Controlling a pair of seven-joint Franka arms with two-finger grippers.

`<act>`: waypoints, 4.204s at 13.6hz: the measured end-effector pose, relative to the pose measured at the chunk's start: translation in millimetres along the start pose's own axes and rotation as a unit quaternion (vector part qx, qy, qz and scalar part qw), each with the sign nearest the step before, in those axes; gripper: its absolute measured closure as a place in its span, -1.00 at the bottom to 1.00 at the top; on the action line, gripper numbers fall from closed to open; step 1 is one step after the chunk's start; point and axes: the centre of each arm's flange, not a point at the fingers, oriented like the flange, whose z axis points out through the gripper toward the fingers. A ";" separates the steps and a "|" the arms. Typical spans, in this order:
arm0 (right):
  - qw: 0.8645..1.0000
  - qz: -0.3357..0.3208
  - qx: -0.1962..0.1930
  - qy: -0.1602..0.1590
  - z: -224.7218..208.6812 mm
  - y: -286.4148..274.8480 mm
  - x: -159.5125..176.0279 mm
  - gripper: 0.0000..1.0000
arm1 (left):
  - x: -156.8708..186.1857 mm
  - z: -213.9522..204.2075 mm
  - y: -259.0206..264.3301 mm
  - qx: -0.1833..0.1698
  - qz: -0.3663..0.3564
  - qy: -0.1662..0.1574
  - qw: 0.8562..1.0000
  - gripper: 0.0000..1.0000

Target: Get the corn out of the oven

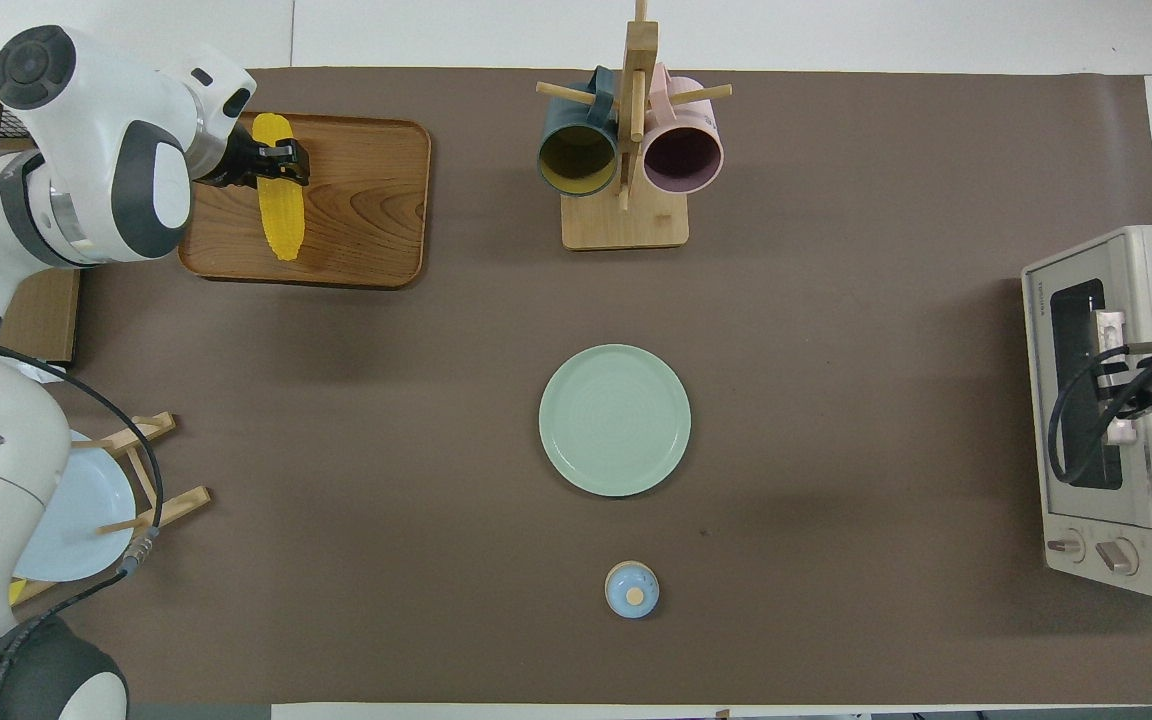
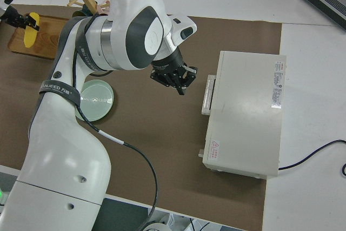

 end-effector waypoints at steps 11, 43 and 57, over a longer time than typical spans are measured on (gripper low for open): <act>0.998 -0.003 0.061 0.004 -24.2 -7.6 10.2 -1.00 | 3.3 0.8 4.2 -0.001 0.044 0.017 0.999 -1.00; 0.998 0.003 0.063 0.025 -42.6 1.6 18.3 -1.00 | -152.8 -324.5 -42.7 0.053 -0.046 -0.084 0.994 -1.00; 0.998 0.003 0.063 0.026 -43.0 1.6 18.3 -1.00 | -154.2 -318.6 -29.0 0.067 -0.029 -0.075 0.994 -1.00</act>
